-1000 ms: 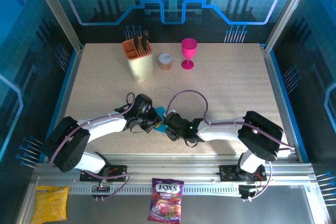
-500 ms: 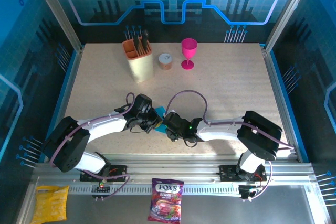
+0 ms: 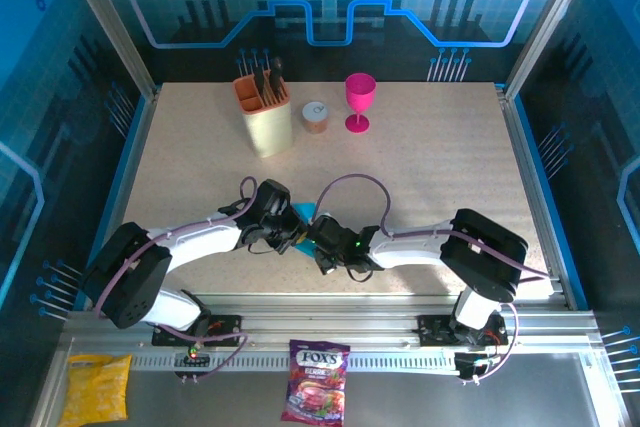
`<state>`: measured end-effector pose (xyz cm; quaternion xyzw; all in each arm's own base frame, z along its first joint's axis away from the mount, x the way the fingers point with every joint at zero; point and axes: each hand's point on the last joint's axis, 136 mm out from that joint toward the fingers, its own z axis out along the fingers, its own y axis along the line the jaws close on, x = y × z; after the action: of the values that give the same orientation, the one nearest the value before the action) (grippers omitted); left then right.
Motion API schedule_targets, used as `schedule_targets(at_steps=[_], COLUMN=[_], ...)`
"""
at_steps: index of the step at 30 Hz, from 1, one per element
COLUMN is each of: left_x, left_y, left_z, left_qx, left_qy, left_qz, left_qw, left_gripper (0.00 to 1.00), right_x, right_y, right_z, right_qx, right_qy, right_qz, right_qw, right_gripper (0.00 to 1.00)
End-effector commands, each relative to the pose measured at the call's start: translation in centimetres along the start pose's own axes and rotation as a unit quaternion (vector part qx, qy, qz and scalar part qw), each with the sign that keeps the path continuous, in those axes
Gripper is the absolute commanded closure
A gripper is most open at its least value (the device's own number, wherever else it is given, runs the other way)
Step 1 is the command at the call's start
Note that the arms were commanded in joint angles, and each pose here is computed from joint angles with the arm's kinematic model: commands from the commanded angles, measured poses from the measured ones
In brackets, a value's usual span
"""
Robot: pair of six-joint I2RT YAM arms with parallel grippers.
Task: Fold a paper plane with a square sheet of paper (pick it up from the middle)
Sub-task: Fourth fold the wing at the center of the table.
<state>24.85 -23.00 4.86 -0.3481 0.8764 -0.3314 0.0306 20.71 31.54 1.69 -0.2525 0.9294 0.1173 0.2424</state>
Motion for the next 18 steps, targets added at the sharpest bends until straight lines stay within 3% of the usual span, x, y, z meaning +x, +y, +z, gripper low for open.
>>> schedule_targets(at_steps=[1, 2, 6, 12, 18], left_x=[0.1, 0.0, 0.0, -0.4, -0.5], left_y=[0.6, 0.7, 1.1, 1.8, 2.1], left_z=[-0.3, -0.2, -0.1, -0.4, -1.1], left_qx=[-0.011, -0.013, -0.017, -0.026, -0.032], left_qy=[-0.004, -0.005, -0.007, -0.024, -0.041], left_qz=[0.002, 0.002, 0.0, -0.006, -0.013], left_qw=[1.0, 1.0, 1.0, 0.999, 0.999], left_gripper=[1.0, 1.0, 1.0, 1.0, 1.0], right_x=[1.5, 1.5, 0.8, -0.8, -0.9], right_y=[0.2, 0.2, 0.4, 0.4, 0.4], right_z=[0.7, 0.6, -0.6, -3.0, -3.2], right_qx=[0.0, -0.001, -0.008, -0.008, 0.005], right_qy=[0.027, 0.027, 0.018, -0.01, -0.012], right_qz=[0.005, 0.007, 0.009, 0.011, 0.005], right_qw=[1.0, 1.0, 1.0, 1.0, 1.0], right_gripper=[0.89, 0.82, 0.7, 0.59, 0.56])
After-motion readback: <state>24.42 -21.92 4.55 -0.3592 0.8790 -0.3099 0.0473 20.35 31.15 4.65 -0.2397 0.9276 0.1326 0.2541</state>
